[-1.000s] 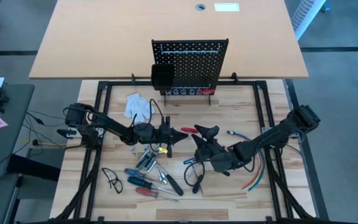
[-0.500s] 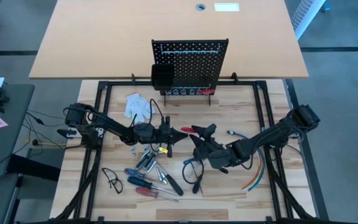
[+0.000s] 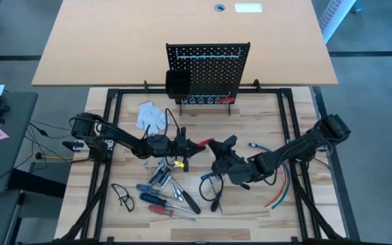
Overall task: Hang tools onto peg board
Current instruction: Hang the red allen wrench on the pegboard
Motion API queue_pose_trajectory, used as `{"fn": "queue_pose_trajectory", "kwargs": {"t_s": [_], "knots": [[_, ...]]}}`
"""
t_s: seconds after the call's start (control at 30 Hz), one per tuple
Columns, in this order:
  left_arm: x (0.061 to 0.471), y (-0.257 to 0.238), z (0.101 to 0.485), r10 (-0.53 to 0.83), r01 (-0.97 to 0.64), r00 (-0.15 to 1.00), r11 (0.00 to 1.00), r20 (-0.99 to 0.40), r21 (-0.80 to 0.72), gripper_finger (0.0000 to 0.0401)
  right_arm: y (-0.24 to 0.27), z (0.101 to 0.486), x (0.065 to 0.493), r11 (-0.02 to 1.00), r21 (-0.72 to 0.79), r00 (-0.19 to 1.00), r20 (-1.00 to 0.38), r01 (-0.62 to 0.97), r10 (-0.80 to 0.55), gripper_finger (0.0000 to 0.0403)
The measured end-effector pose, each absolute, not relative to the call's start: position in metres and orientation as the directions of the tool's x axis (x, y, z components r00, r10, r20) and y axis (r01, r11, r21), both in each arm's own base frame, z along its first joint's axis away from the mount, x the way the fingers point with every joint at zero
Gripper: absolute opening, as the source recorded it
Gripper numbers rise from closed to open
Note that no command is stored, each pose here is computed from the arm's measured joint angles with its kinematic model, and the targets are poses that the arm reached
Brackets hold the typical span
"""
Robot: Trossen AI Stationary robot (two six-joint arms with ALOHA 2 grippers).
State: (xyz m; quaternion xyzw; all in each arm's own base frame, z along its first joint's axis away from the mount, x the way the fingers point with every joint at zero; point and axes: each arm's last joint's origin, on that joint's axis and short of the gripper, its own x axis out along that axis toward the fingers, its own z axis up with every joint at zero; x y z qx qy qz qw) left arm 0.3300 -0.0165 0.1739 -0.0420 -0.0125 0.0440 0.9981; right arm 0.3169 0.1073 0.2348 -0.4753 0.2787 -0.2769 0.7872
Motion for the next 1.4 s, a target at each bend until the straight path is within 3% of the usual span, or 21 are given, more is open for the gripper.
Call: {"fn": "queue_pose_trajectory", "kwargs": {"t_s": [0.23,0.37,0.5,0.63,0.77,0.9,1.1,1.27,1.4], "knots": [[0.33,-0.017,0.172,0.08,-0.08,0.997,0.995,0.001,-0.065,0.0061,0.112,0.235,0.314,0.377,-0.906,0.675,-0.157,0.193,-0.721,0.0015],[0.33,-0.017,0.171,0.08,-0.081,0.997,0.995,-0.01,-0.058,0.0045,0.113,0.235,0.314,0.402,-0.889,0.677,-0.158,0.219,-0.718,0.0006],[0.33,-0.017,0.167,0.081,-0.082,0.996,0.996,-0.049,-0.03,0.0006,0.117,0.233,0.311,0.464,-0.844,0.687,-0.168,0.27,-0.706,0.0049],[0.33,-0.017,0.162,0.08,-0.075,0.991,0.996,-0.104,0.044,0.001,0.12,0.218,0.303,0.614,-0.745,0.708,-0.286,0.259,-0.646,0.0118],[0.331,-0.018,0.154,0.031,-0.001,0.976,0.99,-0.216,0.139,0.0015,0.116,0.2,0.289,0.748,-0.619,0.655,-0.467,0.238,-0.594,0.0188],[0.342,-0.021,0.155,-0.016,0.067,0.946,0.987,-0.325,0.145,0.0046,0.113,0.187,0.28,0.823,-0.485,0.616,-0.563,0.295,-0.552,0.0237],[0.348,-0.027,0.153,-0.097,0.209,0.88,0.958,-0.465,0.195,0.0112,0.122,0.173,0.274,0.888,-0.408,0.664,-0.608,0.209,-0.436,0.0248],[0.348,-0.025,0.153,-0.12,0.211,0.874,0.967,-0.471,0.144,0.0152,0.119,0.167,0.276,0.907,-0.373,0.695,-0.601,0.194,-0.396,0.0241],[0.348,-0.027,0.143,-0.2,0.314,0.839,0.937,-0.507,0.151,0.0176,0.114,0.166,0.277,0.904,-0.373,0.687,-0.602,0.208,-0.407,0.0239]]}}
